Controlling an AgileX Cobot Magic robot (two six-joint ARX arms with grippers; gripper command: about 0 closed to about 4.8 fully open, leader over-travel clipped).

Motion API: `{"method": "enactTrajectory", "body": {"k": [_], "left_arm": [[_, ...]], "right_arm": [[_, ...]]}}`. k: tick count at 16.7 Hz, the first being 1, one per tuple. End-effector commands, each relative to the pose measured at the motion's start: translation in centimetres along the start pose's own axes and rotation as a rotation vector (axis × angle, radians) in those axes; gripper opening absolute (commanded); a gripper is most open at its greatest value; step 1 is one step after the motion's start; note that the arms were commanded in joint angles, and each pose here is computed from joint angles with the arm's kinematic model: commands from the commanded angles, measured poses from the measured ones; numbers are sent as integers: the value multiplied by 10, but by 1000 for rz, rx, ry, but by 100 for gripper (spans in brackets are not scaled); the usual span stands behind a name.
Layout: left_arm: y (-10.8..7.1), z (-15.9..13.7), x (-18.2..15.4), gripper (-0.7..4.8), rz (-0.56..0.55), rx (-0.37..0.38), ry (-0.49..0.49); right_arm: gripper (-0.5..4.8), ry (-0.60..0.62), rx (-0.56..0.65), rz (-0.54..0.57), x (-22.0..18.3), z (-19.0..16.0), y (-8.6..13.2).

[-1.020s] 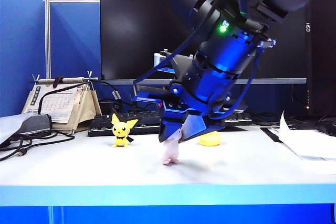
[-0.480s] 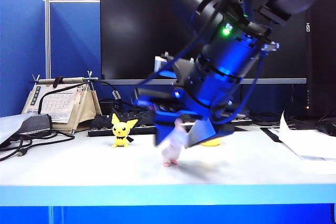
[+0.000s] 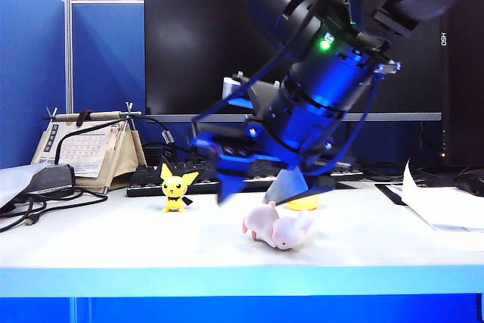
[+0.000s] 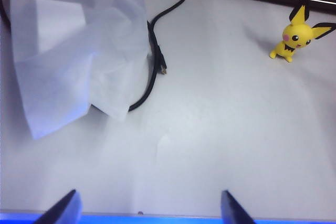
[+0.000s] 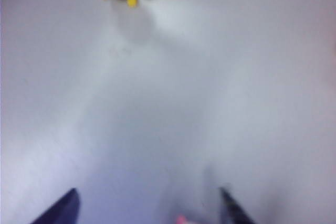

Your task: Pick up the doll with a different color than the other dolls and place it near you.

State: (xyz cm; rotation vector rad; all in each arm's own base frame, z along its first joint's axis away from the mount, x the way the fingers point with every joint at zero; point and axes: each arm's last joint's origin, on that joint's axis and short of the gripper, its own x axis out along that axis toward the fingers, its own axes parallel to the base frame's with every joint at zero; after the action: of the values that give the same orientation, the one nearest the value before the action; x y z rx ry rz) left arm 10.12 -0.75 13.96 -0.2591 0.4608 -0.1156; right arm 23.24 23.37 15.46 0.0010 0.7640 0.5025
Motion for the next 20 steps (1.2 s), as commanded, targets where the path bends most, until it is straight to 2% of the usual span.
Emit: {"method": "enactTrajectory", "body": {"k": [1,3,5,7,10,12,14,15,16,19,20], "left_arm": [[0,1,0,350,1,-2,-9],[0,1,0,350,1,-2,-9],[0,1,0,350,0,-2,-9],[0,1,0,350,1,-2,-9],[0,1,0,350,1,-2,-9],[0,1,0,350,1,-2,-9],[0,1,0,350,1,-2,-9],[0,1,0,350,1,-2,-8],[0,1,0,350,1,-2,-9],[0,1,0,350,1,-2,-9],[0,1,0,350,1,-2,-9]], "right_arm": [[341,-68,17,21,-1,8,2],[341,-86,24,-9,-1,10,-1],[340,-161,55,-32,-3,21,-10],[337,-248,97,-76,-15,37,-24],[332,-370,168,-117,-54,66,-57],[324,-334,174,-135,-68,67,-67],[323,-246,107,-158,-73,60,-70],[300,-192,79,-170,-73,54,-70],[232,-158,71,-179,-72,50,-71],[106,-101,57,-203,-75,32,-75],[82,-95,54,-207,-79,23,-76]]}}
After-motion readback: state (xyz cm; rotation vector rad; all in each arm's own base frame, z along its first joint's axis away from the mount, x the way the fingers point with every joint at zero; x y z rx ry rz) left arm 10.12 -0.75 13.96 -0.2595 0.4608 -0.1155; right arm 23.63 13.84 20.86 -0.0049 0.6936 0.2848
